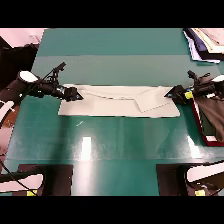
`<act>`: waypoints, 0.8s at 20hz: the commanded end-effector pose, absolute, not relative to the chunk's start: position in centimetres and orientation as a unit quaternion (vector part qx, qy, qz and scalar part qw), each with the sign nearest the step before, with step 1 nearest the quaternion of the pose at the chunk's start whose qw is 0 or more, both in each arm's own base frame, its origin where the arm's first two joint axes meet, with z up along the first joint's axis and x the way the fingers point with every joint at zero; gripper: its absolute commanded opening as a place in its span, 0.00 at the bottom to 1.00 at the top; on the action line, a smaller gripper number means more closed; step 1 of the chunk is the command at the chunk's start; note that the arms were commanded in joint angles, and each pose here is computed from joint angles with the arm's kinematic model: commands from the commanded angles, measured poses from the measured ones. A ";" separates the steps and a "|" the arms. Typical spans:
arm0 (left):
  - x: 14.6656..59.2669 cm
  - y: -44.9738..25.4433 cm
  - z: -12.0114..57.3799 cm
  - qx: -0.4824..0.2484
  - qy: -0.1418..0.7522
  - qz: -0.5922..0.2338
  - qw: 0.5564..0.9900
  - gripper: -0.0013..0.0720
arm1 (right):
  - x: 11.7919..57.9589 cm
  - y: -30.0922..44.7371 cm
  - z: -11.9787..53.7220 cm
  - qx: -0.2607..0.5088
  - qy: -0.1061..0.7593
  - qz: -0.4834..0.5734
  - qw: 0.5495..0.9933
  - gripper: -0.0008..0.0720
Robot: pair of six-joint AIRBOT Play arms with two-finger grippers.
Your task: Fold the shirts.
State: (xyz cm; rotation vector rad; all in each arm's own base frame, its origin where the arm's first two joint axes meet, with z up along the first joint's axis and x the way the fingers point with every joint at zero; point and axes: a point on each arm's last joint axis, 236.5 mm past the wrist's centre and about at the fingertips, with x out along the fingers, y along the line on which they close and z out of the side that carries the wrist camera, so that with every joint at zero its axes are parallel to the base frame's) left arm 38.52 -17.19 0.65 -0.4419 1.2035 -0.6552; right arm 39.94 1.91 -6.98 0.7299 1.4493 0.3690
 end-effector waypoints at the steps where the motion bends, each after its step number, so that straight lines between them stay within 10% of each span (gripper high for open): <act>1: 38.5 -17.3 0.7 -0.203 0.551 -0.300 0.752 0.06 | 40.1 3.7 -7.3 0.301 0.649 0.178 0.676 0.61; 4: 38.5 -17.3 0.7 -0.204 0.552 -0.300 0.751 0.05 | 40.6 4.2 -7.3 0.288 0.641 0.186 0.687 0.03; 16: 42.7 -29.1 0.0 -0.118 0.524 -0.324 0.779 0.05 | 44.2 9.1 7.3 0.263 0.535 0.292 0.748 0.03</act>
